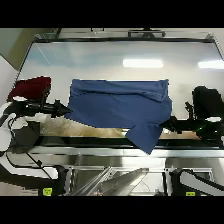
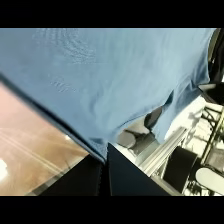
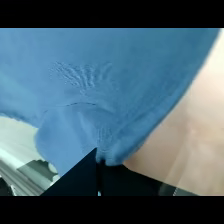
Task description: Fold the shirts.
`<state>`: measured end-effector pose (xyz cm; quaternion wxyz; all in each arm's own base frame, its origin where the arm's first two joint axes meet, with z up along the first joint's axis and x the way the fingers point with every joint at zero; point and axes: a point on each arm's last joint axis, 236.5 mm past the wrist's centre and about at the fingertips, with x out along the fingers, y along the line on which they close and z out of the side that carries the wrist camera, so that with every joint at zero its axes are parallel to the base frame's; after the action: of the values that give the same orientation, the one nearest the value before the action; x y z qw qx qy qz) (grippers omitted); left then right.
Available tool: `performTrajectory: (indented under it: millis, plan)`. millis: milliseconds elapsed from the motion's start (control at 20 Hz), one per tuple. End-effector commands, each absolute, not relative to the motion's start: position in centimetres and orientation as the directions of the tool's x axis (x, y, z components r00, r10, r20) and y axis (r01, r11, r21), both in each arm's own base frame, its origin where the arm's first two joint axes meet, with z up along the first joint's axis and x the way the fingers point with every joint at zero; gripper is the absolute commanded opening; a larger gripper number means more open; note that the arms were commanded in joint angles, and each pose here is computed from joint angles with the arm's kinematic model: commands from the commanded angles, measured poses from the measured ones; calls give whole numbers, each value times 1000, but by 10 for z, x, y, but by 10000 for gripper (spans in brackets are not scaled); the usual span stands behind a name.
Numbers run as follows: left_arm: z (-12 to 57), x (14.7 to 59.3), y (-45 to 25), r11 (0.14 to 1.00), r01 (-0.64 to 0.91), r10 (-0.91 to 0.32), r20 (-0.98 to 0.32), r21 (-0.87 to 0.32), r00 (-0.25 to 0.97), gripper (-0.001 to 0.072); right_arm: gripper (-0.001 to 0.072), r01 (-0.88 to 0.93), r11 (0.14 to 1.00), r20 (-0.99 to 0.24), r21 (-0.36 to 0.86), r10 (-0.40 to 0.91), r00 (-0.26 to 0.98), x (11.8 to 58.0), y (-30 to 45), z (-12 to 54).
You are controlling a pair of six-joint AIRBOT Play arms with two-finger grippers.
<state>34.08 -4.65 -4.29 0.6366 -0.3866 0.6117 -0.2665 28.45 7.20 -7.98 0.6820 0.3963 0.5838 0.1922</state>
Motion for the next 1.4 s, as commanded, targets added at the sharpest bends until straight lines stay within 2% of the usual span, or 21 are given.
performTrajectory:
  millis: [0,50,100,150,500,550,600,650,700,850,1100,1200,1350]
  plan:
    - [-32,339,-31,562,-144,-797,-580,-814,167,7,19,166,587,-610,792,757,235,283,80,-65]
    - [-34,337,-30,562,-154,-794,-582,-813,174,12,62,168,587,-610,792,757,234,283,80,-66]
    - [-37,333,-32,559,-160,-798,-580,-814,166,24,337,175,584,-609,793,758,232,282,81,-66]
    - [-40,329,-34,555,-161,-801,-577,-816,159,24,438,183,580,-608,794,761,225,279,82,-68]
    - [-50,318,-41,542,-180,-811,-568,-820,144,24,433,306,558,-615,771,777,134,222,105,-107]
    - [-47,320,-40,543,-173,-811,-566,-822,147,24,393,306,558,-615,771,777,131,220,105,-108]
    - [-42,322,-41,534,-164,-818,-556,-829,148,24,194,300,549,-603,780,787,128,220,107,-105]
    - [-36,322,-41,530,-155,-824,-549,-834,137,24,77,282,536,-586,796,799,134,221,110,-98]
    - [-30,321,-42,521,-143,-834,-538,-841,123,24,19,269,525,-574,807,805,151,224,112,-91]
    - [-9,316,-40,535,-110,-834,-545,-838,92,24,18,173,551,-577,816,794,194,233,107,-60]
    - [-11,280,5,695,-234,-676,-729,-680,111,26,18,212,731,-753,649,577,315,222,53,-39]
    - [-15,274,20,700,-293,-641,-754,-651,144,26,18,168,716,-700,678,560,443,241,48,-11]
    - [-7,289,21,688,-285,-648,-742,-667,171,25,17,-27,672,-500,740,576,647,301,50,63]
